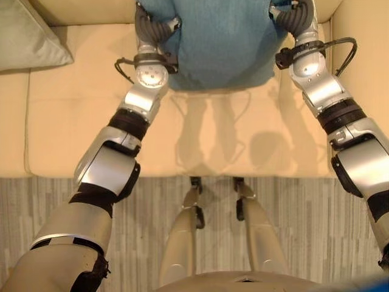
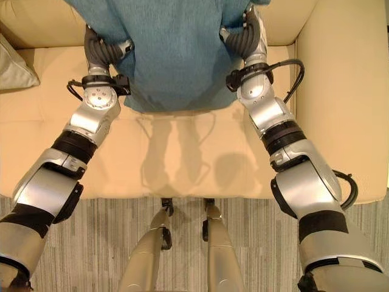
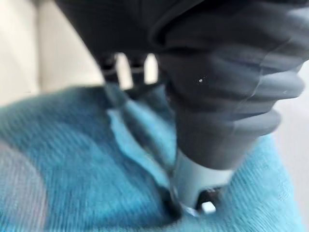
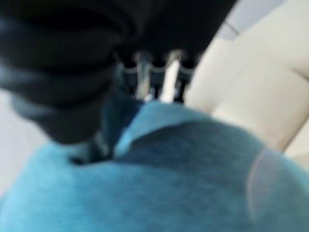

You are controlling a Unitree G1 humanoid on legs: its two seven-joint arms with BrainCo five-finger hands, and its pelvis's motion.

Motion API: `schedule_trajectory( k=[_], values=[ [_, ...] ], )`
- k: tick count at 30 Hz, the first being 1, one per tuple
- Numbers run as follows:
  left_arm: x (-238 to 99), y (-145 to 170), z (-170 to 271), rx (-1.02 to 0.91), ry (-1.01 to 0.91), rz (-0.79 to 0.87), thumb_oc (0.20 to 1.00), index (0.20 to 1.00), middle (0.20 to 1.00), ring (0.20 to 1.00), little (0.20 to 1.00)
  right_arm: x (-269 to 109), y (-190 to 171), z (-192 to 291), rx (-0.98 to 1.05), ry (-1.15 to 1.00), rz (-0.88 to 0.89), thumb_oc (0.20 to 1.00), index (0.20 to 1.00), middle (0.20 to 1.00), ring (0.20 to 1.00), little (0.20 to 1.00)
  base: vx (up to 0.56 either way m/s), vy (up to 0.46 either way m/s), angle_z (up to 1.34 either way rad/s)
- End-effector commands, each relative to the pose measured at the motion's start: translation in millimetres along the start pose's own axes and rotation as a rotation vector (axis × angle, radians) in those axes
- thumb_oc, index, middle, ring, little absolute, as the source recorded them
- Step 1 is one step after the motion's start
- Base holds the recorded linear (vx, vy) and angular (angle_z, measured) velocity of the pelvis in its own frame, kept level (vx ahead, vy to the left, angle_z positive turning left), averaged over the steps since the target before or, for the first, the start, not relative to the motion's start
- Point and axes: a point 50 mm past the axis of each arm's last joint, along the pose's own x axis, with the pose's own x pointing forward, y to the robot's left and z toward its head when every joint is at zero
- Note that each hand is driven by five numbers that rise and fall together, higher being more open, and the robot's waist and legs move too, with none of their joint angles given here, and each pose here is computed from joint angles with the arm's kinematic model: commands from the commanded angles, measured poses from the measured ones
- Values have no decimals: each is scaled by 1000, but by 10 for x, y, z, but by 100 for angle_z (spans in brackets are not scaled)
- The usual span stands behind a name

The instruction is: Pick up all the scattered cushions and arrange them neatly on the sofa.

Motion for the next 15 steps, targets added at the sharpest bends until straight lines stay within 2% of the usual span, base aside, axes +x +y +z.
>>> schedule_trajectory(
  k=[1, 2, 4, 5, 7, 8, 9, 11, 15],
  values=[
    [130, -135, 447, -53, -160, -43, 1000, 1000, 1000, 1000, 1000, 79, 173, 463, -51, -194, 64, 1000, 1000, 1000, 1000, 1000, 10, -2, 5],
    [132, -133, 448, -53, -161, -43, 1000, 1000, 1000, 1000, 1000, 80, 174, 465, -51, -195, 65, 1000, 1000, 1000, 1000, 1000, 0, 0, 0],
    [202, 89, 357, -22, -122, 17, 1000, 1000, 1000, 1000, 1000, 108, 99, 404, -71, -172, 47, 1000, 1000, 1000, 1000, 1000, 20, -6, 0],
    [260, 319, 282, 11, -87, 73, 1000, 1000, 1000, 1000, 1000, 130, 6, 309, -93, -139, 28, 1000, 1000, 1000, 1000, 1000, 40, -11, -1],
    [285, 428, 268, 28, -80, 95, 1000, 1000, 1000, 1000, 1000, 139, -44, 239, -110, -114, 22, 1000, 1000, 1000, 1000, 1000, 0, 0, 0],
    [321, 673, 219, 67, -58, 136, 1000, 1000, 1000, 1000, 1000, 164, -181, 117, -151, -69, 3, 1000, 1000, 1000, 1000, 1000, 0, 0, 0],
    [333, 768, 213, 79, -54, 156, 1000, 1000, 1000, 1000, 1000, 173, -243, 72, -149, -49, -14, 1000, 1000, 1000, 1000, 1000, 27, 0, 3],
    [337, 842, 205, 78, -49, 170, 1000, 1000, 1000, 1000, 1000, 175, -315, 3, -140, -18, -35, 1000, 1000, 1000, 1000, 1000, 0, 0, 0],
    [331, 1185, 188, 13, -44, 255, 1000, 1000, 1000, 1000, 1000, 186, -664, -179, -134, 57, -124, 1000, 1000, 1000, 1000, 1000, 16, -11, 6]
  ],
)
